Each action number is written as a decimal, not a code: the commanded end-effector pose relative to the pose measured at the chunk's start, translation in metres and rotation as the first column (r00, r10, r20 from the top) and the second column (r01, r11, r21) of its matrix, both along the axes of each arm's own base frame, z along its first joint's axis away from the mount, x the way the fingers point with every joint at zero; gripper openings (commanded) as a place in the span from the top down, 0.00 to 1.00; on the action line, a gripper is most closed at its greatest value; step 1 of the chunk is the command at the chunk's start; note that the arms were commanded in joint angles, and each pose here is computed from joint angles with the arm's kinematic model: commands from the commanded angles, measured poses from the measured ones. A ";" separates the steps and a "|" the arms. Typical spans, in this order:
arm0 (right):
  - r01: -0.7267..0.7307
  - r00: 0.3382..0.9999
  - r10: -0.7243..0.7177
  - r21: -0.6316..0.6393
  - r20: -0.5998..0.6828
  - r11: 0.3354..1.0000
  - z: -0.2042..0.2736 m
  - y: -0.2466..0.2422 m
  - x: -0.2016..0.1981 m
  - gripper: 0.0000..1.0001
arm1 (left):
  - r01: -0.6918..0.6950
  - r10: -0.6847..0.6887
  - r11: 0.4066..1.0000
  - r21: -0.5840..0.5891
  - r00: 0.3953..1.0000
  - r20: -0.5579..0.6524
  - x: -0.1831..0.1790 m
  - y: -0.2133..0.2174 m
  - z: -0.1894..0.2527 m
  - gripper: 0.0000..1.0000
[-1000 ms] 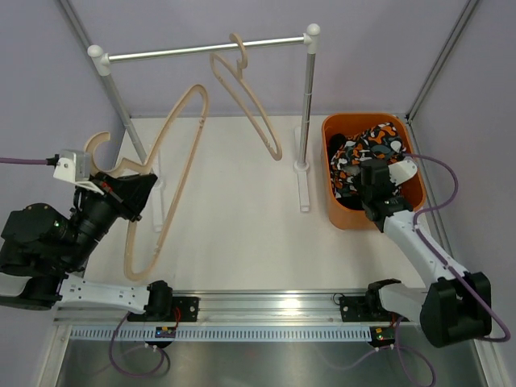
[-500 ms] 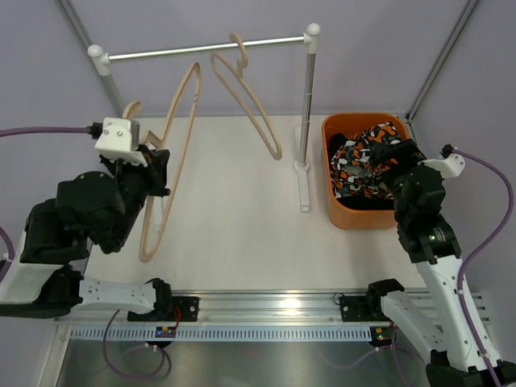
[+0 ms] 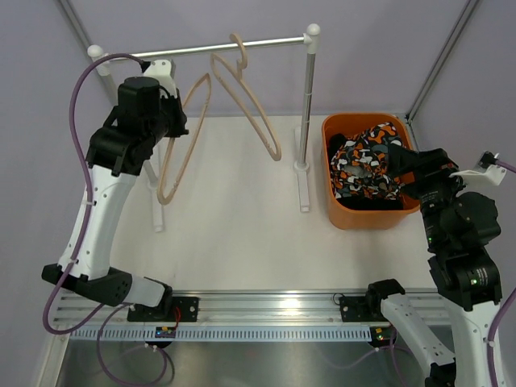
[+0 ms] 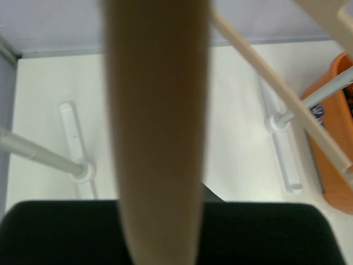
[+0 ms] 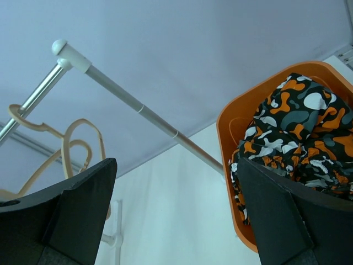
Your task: Remove the shorts from the hanger
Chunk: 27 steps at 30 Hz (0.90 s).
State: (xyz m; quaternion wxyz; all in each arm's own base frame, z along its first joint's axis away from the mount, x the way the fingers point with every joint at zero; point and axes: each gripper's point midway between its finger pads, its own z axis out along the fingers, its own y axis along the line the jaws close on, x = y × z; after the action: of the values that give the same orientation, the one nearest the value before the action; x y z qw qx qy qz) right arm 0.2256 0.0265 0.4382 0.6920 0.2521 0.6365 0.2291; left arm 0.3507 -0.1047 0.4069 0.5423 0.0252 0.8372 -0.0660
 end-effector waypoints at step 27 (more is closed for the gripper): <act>-0.153 0.987 0.159 -0.134 0.037 0.979 0.011 0.025 -0.004 0.00 | 0.093 -0.077 0.991 -0.100 0.985 0.158 0.104 -0.013 0.038 1.00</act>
State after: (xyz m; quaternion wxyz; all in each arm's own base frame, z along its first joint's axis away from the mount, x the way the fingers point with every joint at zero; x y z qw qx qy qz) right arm 0.2182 0.0473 0.4410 0.6918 0.1721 0.6574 0.2444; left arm 0.4467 -0.1208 0.4289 0.5802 0.0413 0.8020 -0.1361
